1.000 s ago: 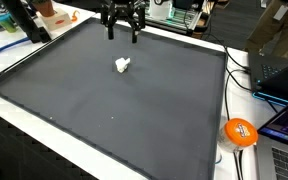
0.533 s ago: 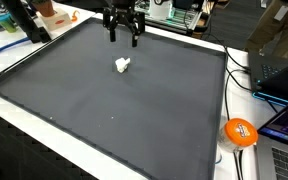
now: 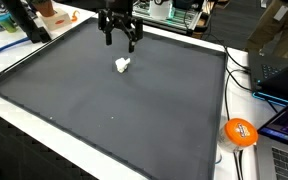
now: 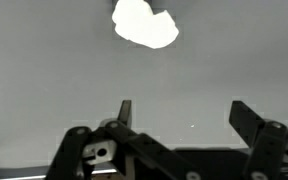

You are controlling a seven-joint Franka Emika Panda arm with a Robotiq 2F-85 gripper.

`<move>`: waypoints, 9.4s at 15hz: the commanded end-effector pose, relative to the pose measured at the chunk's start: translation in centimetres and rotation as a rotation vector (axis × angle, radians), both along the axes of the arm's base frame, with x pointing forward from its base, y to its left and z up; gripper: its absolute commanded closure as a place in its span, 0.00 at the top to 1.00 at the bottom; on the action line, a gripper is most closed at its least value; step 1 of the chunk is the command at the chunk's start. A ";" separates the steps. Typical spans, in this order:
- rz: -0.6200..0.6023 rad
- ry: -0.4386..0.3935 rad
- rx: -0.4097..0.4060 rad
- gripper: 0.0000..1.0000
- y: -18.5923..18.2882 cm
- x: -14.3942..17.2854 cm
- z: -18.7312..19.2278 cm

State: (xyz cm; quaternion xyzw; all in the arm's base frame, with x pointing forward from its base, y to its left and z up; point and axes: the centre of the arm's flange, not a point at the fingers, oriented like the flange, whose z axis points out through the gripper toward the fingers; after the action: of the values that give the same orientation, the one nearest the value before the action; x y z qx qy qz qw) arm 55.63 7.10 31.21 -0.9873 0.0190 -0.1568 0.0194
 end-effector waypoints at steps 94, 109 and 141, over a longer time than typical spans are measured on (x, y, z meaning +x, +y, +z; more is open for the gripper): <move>0.265 0.070 -0.105 1.00 -0.7 -13.0 0.7; 0.048 -0.147 0.008 1.00 -1.8 -13.6 0.0; 0.298 -0.280 0.079 1.00 -6.0 -18.2 1.2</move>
State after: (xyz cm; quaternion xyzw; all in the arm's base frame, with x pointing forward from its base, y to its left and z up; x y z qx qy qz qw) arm 37.48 1.05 32.45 -0.9462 -0.1239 -0.2871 0.0834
